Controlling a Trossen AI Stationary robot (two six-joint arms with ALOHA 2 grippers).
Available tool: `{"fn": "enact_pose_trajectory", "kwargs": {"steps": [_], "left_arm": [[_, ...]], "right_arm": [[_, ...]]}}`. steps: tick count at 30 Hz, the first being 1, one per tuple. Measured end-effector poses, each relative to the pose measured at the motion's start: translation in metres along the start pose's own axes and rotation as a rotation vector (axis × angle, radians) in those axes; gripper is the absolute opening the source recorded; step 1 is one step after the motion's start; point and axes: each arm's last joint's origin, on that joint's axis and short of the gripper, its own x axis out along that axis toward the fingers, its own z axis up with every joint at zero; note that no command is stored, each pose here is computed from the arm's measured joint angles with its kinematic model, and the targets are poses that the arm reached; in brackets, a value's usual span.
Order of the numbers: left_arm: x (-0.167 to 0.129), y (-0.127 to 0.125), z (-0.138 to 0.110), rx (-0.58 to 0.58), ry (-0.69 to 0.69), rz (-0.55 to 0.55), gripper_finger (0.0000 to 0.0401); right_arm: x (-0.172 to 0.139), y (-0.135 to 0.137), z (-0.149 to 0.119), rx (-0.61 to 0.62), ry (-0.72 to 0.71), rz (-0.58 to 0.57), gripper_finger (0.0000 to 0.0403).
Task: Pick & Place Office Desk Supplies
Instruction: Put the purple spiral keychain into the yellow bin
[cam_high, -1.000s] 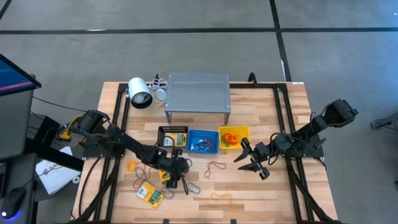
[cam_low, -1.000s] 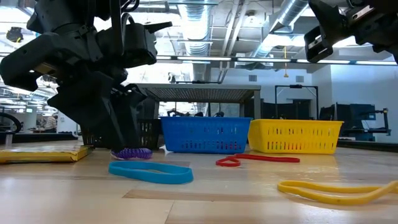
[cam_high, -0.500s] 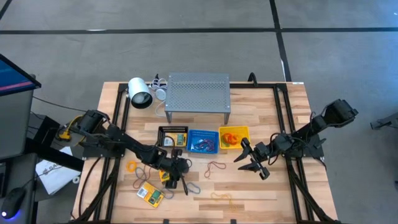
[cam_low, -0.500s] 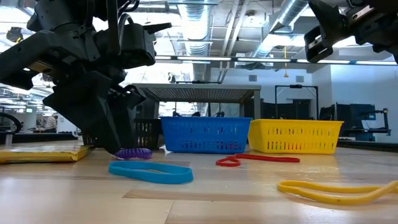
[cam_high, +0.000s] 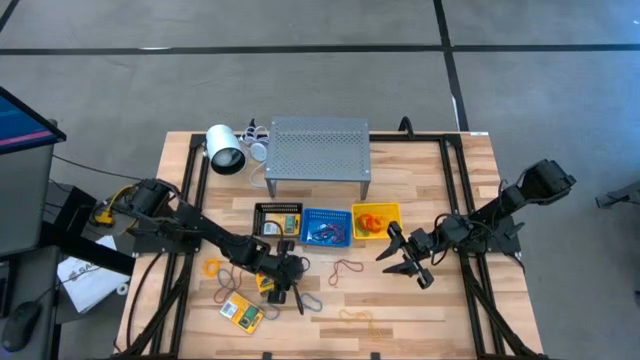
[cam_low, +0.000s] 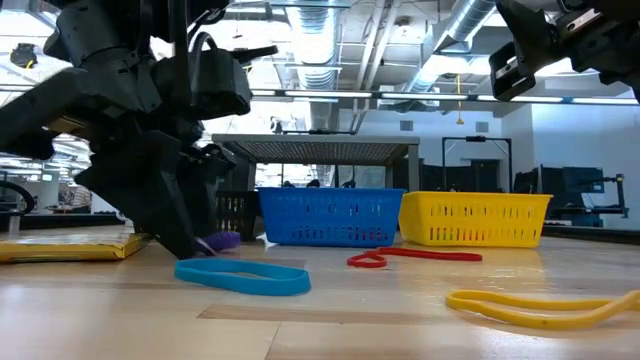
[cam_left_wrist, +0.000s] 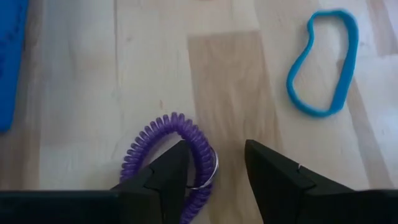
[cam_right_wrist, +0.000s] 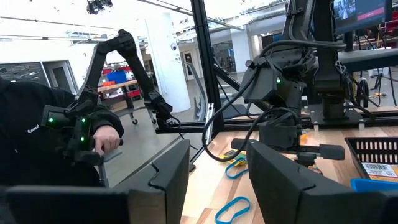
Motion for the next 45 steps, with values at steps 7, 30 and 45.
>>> {"fn": "enact_pose_trajectory", "kwargs": {"steps": [7,30,45], "left_arm": [[0.006,0.0,-0.001,-0.003,0.0,-0.02,0.0145],[-0.016,0.01,0.01,-0.01,-0.051,-0.034,0.002],[-0.017,0.007,0.011,-0.037,-0.044,-0.135,0.0147]], "right_arm": [[0.0,0.0,0.0,0.0,0.002,0.0,0.0155],[0.0,0.0,0.0,0.0,0.003,0.0,0.0155],[0.0,0.0,0.0,0.0,0.003,-0.001,0.0155]]}}
